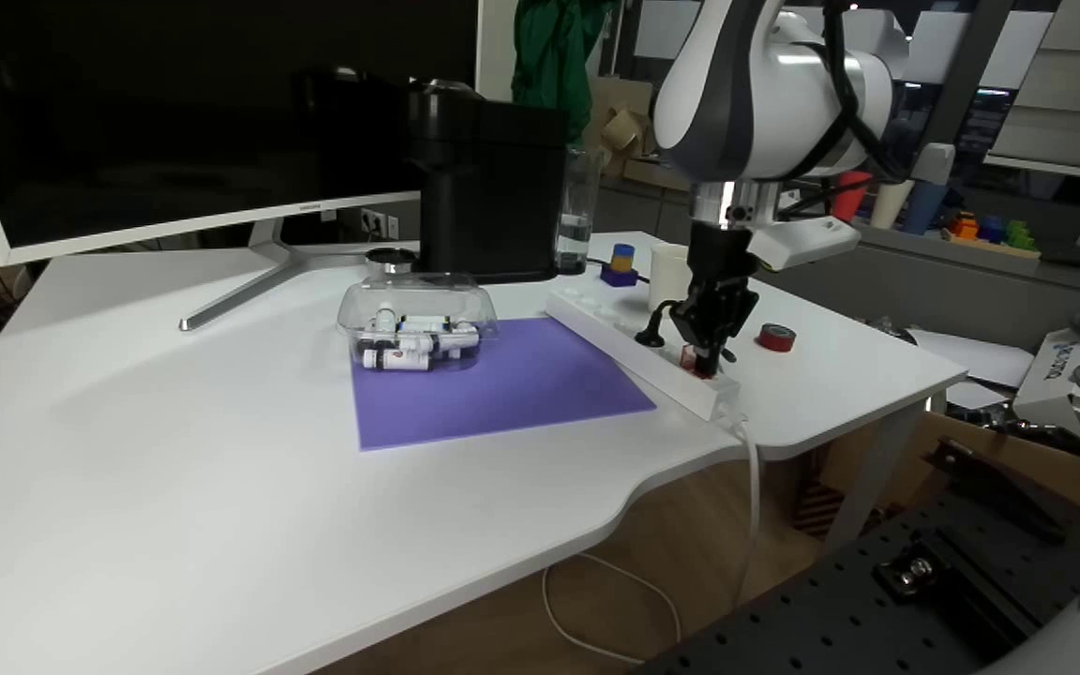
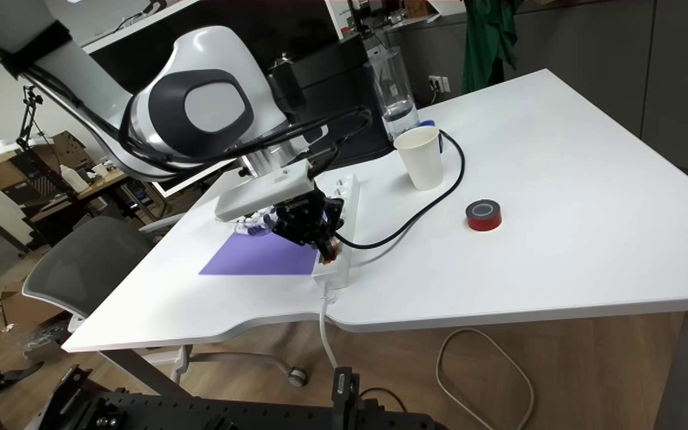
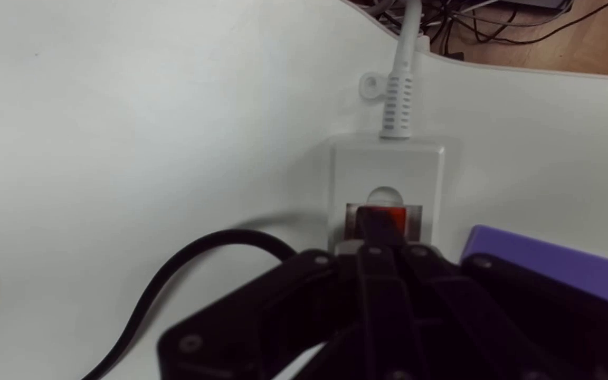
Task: Turn on the extension cable
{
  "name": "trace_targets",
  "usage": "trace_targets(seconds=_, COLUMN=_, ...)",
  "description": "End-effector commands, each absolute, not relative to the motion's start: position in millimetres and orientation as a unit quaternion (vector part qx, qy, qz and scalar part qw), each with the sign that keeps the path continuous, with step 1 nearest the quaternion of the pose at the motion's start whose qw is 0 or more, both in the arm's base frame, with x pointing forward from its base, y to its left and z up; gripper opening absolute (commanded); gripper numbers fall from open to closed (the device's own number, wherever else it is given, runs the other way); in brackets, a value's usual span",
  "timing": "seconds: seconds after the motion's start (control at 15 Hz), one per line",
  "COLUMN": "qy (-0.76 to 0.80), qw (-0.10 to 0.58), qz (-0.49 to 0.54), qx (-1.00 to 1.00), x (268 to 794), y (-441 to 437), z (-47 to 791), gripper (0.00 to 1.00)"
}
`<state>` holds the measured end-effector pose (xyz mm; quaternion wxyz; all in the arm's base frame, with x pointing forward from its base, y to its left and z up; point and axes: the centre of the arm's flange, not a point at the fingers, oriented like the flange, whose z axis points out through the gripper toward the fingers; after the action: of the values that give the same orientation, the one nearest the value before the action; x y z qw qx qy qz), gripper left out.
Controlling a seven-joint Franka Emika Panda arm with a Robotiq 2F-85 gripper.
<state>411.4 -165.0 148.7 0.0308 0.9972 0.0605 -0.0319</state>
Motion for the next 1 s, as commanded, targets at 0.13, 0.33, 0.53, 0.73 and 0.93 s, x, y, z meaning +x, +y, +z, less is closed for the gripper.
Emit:
trace_targets(seconds=0.13, qy=0.048, qw=0.027, qz=-0.02, qx=0.998, x=420, y=-170, z=141, gripper=0.0)
trace_targets(seconds=0.33, qy=0.041, qw=0.021, qz=-0.032, qx=0.998, x=422, y=-174, z=135, gripper=0.0)
trace_targets(seconds=0.53, qy=0.034, qw=0.016, qz=-0.054, qx=0.998, x=422, y=-181, z=124, gripper=0.0)
trace_targets(seconds=0.73, qy=0.028, qw=0.007, qz=-0.072, qx=0.997, x=424, y=-189, z=120, gripper=0.0)
trace_targets(seconds=0.93, qy=0.032, qw=0.003, qz=-0.072, qx=0.997, x=424, y=-184, z=135, gripper=0.0)
